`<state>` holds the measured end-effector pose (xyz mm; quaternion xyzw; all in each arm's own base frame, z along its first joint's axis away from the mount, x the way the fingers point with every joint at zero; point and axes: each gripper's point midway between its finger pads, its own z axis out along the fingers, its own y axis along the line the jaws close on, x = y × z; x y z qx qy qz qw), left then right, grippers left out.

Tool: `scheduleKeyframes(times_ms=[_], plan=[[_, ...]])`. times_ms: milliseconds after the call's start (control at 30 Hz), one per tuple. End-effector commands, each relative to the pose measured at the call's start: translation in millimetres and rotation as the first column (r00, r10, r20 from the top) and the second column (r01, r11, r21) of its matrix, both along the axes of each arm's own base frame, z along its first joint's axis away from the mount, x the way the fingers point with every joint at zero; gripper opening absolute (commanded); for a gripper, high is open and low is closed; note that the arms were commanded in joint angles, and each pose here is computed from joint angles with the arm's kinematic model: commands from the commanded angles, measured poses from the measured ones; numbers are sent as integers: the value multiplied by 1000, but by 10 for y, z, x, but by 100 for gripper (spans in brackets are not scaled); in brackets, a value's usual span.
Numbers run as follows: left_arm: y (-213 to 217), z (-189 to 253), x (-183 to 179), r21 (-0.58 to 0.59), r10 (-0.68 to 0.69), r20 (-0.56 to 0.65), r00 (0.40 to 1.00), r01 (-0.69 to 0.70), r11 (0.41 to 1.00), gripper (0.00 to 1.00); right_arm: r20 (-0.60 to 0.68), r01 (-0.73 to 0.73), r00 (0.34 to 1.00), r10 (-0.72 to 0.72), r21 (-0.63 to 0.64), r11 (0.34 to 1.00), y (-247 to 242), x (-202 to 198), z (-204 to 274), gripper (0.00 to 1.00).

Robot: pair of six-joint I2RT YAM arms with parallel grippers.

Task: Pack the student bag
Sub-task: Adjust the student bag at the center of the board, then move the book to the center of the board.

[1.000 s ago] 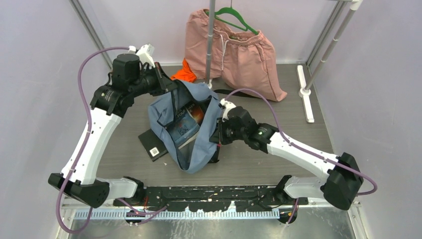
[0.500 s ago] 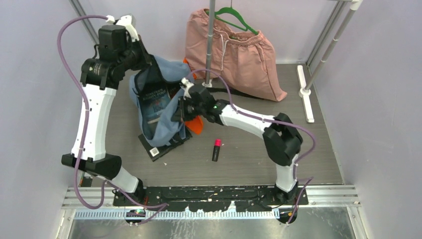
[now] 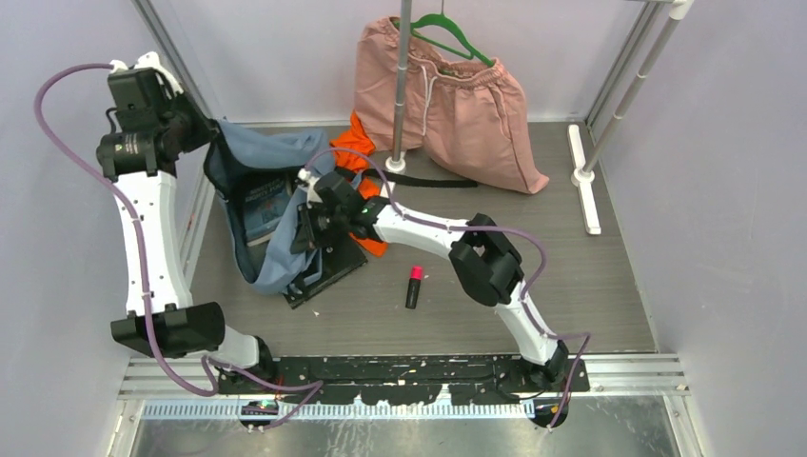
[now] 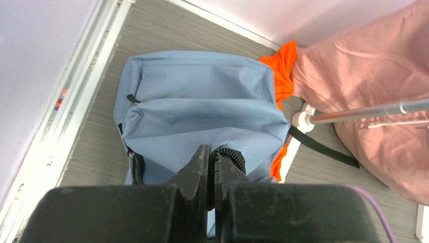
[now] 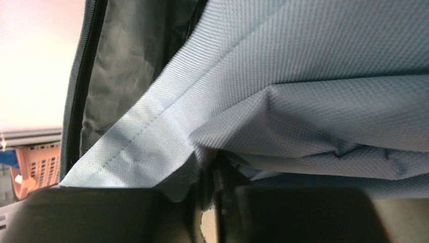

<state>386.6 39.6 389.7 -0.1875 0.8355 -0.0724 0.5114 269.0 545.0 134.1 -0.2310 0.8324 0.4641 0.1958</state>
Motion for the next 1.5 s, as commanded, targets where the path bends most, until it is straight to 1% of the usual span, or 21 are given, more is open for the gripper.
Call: scheduleKeyframes(times_ms=[0, 67, 133, 200, 233, 300, 400, 500, 600, 733, 833, 1000, 1100, 1133, 1167, 1200, 1233, 1267, 1367, 1400, 1467], plan=[[56, 874, -184, 17, 20, 296, 955, -26, 1000, 0, 13, -90, 996, 90, 9, 996, -57, -237, 205, 26], [16, 793, -175, -1, 7, 286, 958, -7, 1000, 0, 91, -61, 994, 66, -62, 996, -275, -202, 225, 41], [-16, 608, -159, -27, 2, 262, 965, 5, 1000, 0, 190, 33, 982, -8, -130, 991, -569, -74, 255, 69], [-47, 434, -168, -52, -1, 239, 971, 14, 999, 0, 225, 114, 971, -78, -155, 981, -882, 36, 257, 82], [-71, 344, -176, -65, -6, 225, 974, 21, 998, 0, 224, 152, 968, -115, -158, 976, -1033, 96, 239, 85], [-105, 161, -195, -84, -14, 195, 981, 31, 996, 0, 200, 223, 961, -189, -163, 961, -1314, 197, 174, 87], [-99, -124, -254, -94, -4, 137, 991, 17, 995, 0, 133, 304, 950, -282, -192, 933, -1657, 277, -81, 88], [-58, -382, -331, -93, 27, 83, 996, -19, 995, 0, 37, 319, 947, -318, -217, 923, -1792, 229, -340, 87], [-59, -578, -405, -107, 43, 41, 998, -38, 994, 0, -58, 307, 945, -321, -177, 935, -1701, 137, -456, 83], [-196, -787, -486, -162, -1, 10, 1000, 3, 987, 0, -178, 311, 931, -318, -68, 948, -1465, 93, -574, 76], [-169, -937, -549, -162, 27, -16, 1000, -29, 986, 0, -235, 322, 914, -331, -77, 944, -1363, 88, -700, 73], [-204, -1079, -652, -186, 42, -55, 998, -52, 981, 0, -247, 422, 862, -443, -134, 896, -1389, 233, -950, 70], [-80, -1148, -756, -141, 124, -67, 990, -132, 981, 1, -217, 450, 851, -478, -166, 877, -1437, 292, -1038, 69], [-16, -1166, -806, -110, 149, -85, 985, -158, 981, 14, -204, 451, 853, -480, -173, 875, -1457, 300, -1052, 69], [-2, -1158, -840, -88, 146, -96, 985, -155, 984, 39, -192, 452, 855, -482, -183, 873, -1480, 304, -1061, 69], [-37, -1121, -864, -76, 119, -102, 988, -127, 989, 58, -175, 451, 858, -483, -194, 871, -1513, 303, -1064, 69], [-128, -1066, -874, -65, 75, -102, 992, -82, 994, 71, -158, 451, 861, -484, -205, 869, -1546, 300, -1070, 69], [-271, -992, -884, -43, 18, -95, 995, -22, 999, 78, -146, 453, 862, -486, -208, 867, -1569, 302, -1069, 69], [-884, -843, -946, 86, -167, -81, 983, 174, 981, 80, -136, 452, 865, -483, -211, 867, -1587, 299, -1095, 69], [-1140, -847, -986, 108, -245, -87, 966, 254, 961, 79, -142, 451, 864, -483, -210, 867, -1582, 295, -1109, 69], [-1599, -982, -1084, 88, -381, -133, 915, 394, 915, 72, -164, 453, 858, -486, -205, 868, -1578, 278, -1138, 67]])
